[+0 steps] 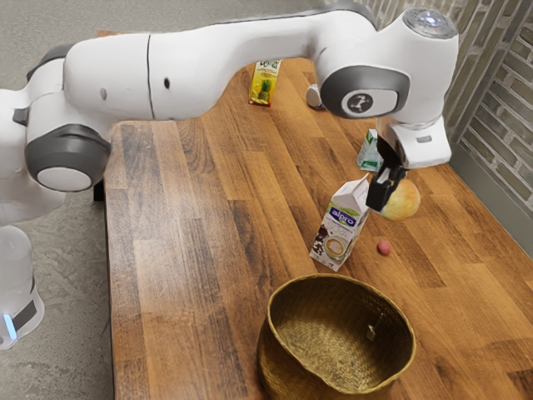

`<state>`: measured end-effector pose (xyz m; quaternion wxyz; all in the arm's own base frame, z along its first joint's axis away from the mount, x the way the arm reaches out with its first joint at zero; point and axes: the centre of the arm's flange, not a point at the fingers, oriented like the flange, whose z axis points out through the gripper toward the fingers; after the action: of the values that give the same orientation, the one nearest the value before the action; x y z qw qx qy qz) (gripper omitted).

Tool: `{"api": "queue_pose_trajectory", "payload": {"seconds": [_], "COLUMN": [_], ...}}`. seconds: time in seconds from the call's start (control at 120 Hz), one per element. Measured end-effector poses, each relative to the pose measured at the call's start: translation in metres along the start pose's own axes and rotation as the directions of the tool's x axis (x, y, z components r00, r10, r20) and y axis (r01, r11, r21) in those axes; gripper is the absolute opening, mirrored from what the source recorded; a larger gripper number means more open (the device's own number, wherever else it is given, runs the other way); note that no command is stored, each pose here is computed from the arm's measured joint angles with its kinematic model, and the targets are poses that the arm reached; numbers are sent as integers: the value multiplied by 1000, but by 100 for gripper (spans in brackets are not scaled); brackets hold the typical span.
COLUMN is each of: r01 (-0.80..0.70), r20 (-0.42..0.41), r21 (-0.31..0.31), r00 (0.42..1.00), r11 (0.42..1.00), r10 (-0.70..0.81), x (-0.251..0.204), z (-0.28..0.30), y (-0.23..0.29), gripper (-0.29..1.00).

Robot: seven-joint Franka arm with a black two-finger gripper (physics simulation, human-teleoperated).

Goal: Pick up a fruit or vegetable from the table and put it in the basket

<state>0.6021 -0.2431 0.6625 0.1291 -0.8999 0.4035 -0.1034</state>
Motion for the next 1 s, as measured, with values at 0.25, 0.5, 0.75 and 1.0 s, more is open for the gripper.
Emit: {"api": "queue_pose_trajectory", "payload": {"seconds": [0.25, 0.5, 0.75, 1.0], "r01": [-23, -17, -88, 16], "r20": [94, 19, 42, 112], "r21": [-91, -86, -130, -113], "r00": [995, 1000, 995, 994], "r11": [996, 996, 988, 994], "r10": [31, 19, 94, -3], "x": [25, 20, 21, 12], "z": [34, -33, -80, -78], "y": [63, 84, 173, 175], "gripper": [35, 37, 37, 37]}}
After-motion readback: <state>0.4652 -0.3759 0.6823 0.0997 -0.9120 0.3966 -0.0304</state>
